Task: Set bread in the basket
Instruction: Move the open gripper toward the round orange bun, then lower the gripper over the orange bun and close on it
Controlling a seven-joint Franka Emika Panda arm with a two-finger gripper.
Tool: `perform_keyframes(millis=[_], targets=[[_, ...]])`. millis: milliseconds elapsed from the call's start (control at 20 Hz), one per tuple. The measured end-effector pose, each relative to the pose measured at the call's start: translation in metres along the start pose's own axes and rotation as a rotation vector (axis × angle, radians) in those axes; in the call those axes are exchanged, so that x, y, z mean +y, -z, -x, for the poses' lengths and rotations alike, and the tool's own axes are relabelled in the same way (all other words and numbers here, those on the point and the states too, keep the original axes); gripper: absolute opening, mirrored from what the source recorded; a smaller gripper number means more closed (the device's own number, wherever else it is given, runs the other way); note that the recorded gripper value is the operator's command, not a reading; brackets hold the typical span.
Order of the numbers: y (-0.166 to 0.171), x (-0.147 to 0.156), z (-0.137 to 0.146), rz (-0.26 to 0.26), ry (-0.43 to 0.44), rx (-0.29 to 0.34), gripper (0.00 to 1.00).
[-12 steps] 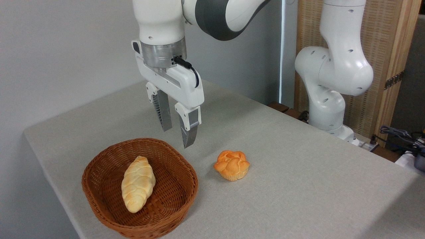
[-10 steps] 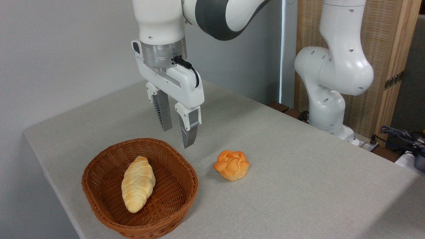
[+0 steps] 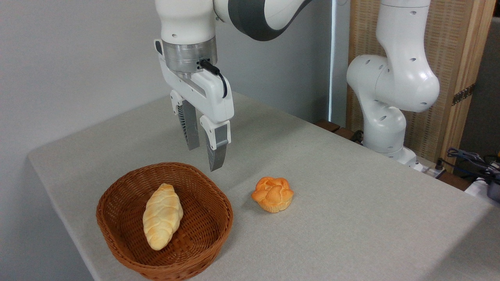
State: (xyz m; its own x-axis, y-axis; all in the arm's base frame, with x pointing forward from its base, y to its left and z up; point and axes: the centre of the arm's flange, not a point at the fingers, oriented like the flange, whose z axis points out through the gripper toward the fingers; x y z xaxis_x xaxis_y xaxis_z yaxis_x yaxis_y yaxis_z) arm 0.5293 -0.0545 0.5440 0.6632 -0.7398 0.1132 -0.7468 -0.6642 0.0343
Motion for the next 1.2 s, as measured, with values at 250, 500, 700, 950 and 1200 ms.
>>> perform_keyframes(millis=[250,500,700,950,1200], targets=[[-0.005,0.003,0.002,0.018,-0.001,-0.019,1.0],[-0.015,0.013,0.014,0.039,0.001,-0.04,1.0],[-0.033,0.027,0.038,0.071,0.014,-0.073,1.0],[-0.05,0.013,0.085,0.077,0.08,-0.081,1.0],[-0.083,0.012,0.099,0.042,0.075,-0.104,1.0]])
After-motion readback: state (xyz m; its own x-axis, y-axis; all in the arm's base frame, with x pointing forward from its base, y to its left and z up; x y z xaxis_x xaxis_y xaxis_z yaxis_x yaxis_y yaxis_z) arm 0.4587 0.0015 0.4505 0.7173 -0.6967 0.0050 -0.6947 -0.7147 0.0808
